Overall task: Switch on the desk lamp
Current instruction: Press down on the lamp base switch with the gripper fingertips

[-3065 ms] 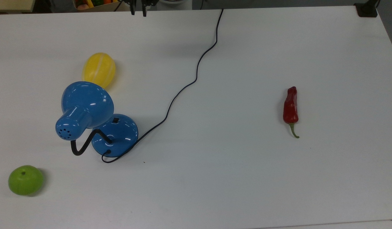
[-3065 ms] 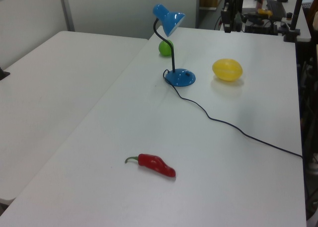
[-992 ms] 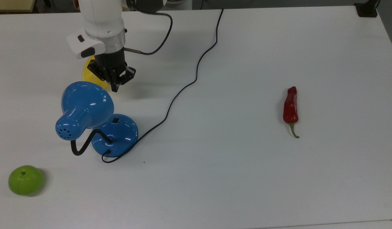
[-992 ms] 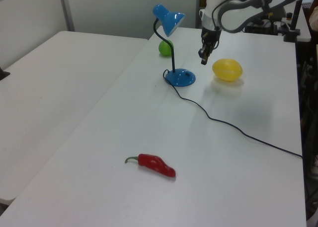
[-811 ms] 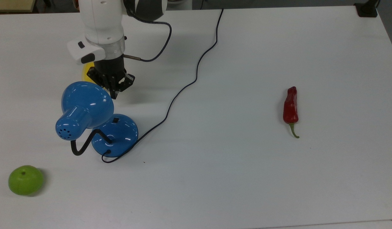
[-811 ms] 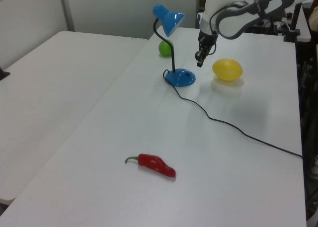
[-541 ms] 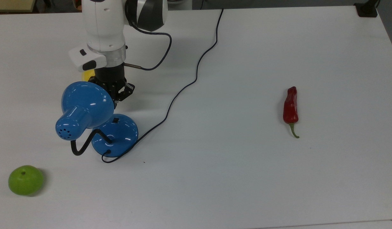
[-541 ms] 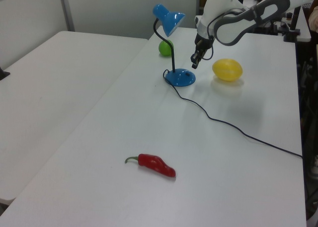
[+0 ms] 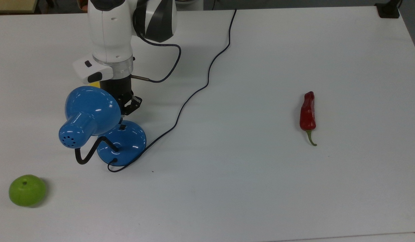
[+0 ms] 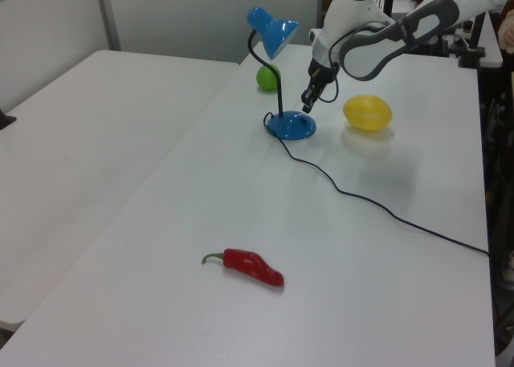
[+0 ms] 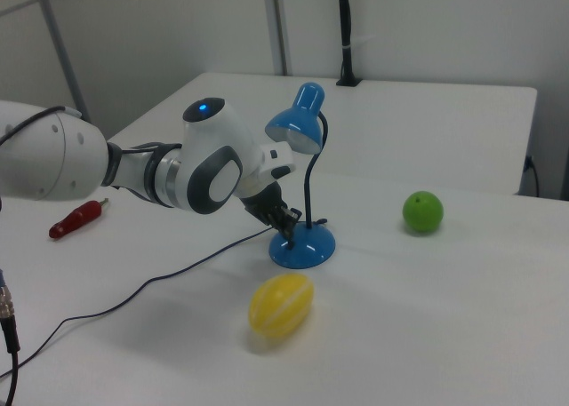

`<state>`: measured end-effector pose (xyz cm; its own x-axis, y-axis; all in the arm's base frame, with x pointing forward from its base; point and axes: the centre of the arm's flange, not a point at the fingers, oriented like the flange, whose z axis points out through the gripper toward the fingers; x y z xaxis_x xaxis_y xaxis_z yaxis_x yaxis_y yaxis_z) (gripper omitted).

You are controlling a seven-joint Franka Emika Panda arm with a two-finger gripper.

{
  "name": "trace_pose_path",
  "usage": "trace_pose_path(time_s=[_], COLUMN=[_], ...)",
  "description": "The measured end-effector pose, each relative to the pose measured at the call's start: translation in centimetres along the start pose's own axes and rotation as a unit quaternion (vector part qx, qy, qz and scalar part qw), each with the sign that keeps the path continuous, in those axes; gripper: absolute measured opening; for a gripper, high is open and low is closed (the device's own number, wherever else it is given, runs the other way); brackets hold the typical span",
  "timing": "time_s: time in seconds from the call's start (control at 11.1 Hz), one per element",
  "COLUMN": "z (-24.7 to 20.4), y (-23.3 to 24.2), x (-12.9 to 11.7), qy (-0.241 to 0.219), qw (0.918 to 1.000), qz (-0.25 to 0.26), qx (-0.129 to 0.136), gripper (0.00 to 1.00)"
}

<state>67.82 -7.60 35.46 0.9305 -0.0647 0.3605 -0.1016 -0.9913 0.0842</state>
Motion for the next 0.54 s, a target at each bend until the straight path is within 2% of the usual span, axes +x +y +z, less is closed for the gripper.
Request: trace_pose_path(time_s=[0.18, 0.54], z=[0.6, 1.3], y=[-0.1, -0.2], x=[0.2, 0.1], qy=[0.013, 0.011], qw=[0.9999, 0.9997], qz=[-0.003, -0.022], qx=[0.0, 0.0], gripper=[0.01, 0.01])
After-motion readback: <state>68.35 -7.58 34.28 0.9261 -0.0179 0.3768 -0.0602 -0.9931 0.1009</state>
